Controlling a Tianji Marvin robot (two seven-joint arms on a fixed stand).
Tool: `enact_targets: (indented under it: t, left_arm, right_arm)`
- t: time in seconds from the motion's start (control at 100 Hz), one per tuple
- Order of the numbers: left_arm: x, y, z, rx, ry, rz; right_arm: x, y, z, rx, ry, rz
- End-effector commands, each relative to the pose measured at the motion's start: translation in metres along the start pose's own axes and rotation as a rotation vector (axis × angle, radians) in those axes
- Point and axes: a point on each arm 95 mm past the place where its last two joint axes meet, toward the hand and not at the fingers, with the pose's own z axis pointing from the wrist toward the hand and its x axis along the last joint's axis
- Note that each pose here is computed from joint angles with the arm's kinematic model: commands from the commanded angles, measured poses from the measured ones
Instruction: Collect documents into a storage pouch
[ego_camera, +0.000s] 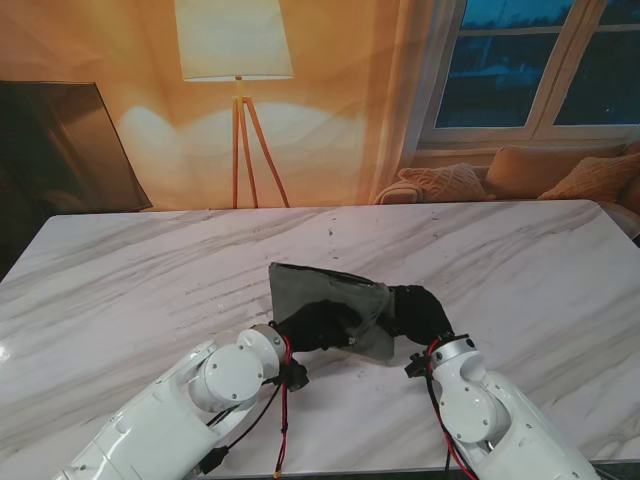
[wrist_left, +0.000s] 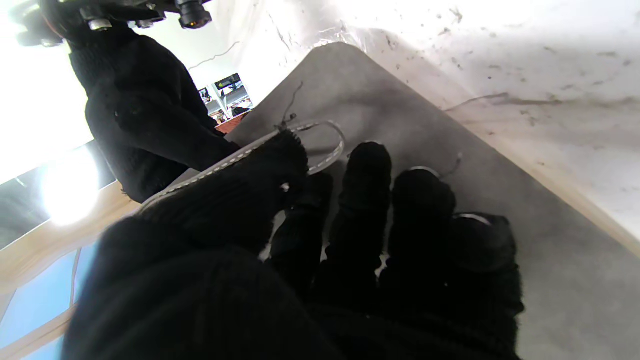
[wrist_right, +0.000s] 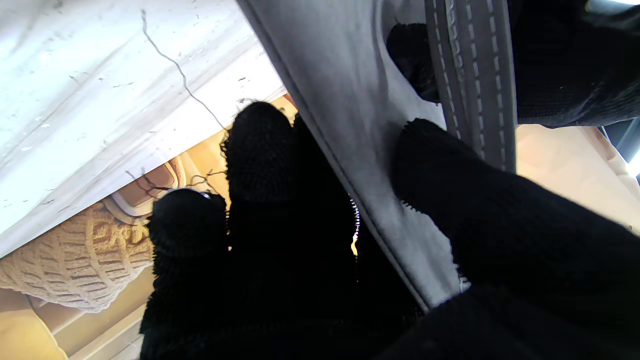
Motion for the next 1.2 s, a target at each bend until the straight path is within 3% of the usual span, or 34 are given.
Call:
enact_targets:
  t: [0.0, 0.76, 1.19]
  left_arm:
    - [0.003, 0.006, 0.003, -0.026, 0.012, -0.023]
    - [0.008, 0.018, 0.018, 0.013, 0.039, -0.094]
    - [0.014, 0.016, 0.0, -0.008, 0.05, -0.154]
  right_arm:
    - [0.003, -0.002, 0.001, 0.006, 0.0, 0.005]
    - [0.003, -0.001, 0.001, 0.004, -0.004, 0.01]
    - [0.002, 0.0, 0.0, 0.007, -0.008, 0.004]
